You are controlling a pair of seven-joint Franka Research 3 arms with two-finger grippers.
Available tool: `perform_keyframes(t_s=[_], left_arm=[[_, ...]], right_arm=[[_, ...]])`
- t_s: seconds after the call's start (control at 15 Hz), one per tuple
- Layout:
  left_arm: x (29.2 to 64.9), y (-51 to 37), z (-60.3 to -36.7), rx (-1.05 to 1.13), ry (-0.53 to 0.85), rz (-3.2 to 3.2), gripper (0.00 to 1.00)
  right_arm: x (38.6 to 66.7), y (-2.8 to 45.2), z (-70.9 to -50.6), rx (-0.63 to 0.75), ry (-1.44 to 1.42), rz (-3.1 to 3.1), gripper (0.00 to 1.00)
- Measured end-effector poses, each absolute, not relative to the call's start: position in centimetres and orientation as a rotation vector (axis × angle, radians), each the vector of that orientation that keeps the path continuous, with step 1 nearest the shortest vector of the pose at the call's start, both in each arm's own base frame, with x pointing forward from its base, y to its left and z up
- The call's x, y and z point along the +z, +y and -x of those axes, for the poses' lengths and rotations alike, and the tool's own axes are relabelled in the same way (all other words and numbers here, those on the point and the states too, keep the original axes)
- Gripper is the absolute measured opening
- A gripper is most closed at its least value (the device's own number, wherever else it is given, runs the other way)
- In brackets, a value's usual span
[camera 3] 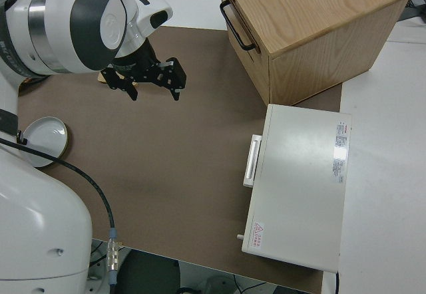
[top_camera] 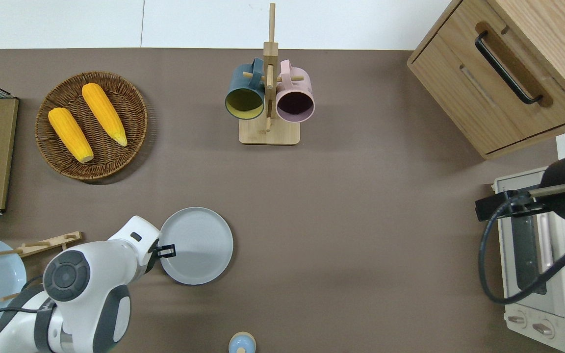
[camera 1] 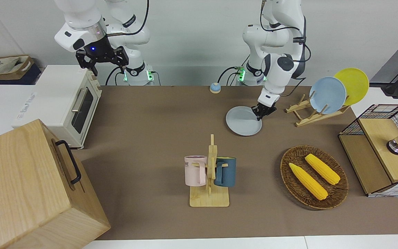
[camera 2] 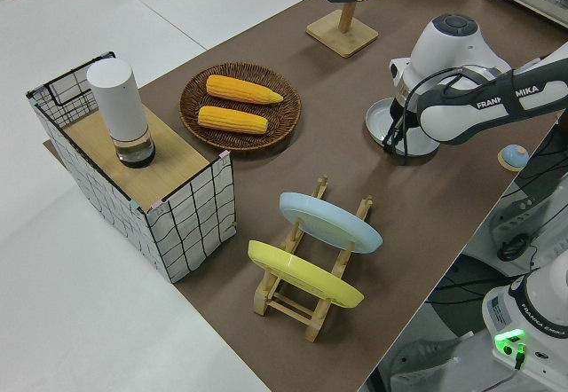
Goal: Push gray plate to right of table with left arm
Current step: 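Push the gray plate with the left gripper across the table, away from the basket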
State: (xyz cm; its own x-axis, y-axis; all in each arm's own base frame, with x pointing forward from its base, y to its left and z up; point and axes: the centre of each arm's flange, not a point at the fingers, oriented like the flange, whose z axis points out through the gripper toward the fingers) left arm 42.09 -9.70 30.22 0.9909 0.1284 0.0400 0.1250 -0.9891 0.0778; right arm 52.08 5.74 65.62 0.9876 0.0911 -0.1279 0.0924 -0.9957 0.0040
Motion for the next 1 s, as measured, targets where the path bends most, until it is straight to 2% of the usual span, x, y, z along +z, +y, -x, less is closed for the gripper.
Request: perform_keyframes(t_s=[0.47,1.0], left_arm=[[30.1,-25.8,-40.3,0.048,0.405,-3.017,0.01],[30.0,-39.8,-39.2,0.025,0.553,-2.953,0.01]], right_arm=[[65.6,5.7,-52.1,-0.200,0.144,-3.122,0.99],[65.6,5.7,-52.1,-0.200,0.144,-3.122,0.99]])
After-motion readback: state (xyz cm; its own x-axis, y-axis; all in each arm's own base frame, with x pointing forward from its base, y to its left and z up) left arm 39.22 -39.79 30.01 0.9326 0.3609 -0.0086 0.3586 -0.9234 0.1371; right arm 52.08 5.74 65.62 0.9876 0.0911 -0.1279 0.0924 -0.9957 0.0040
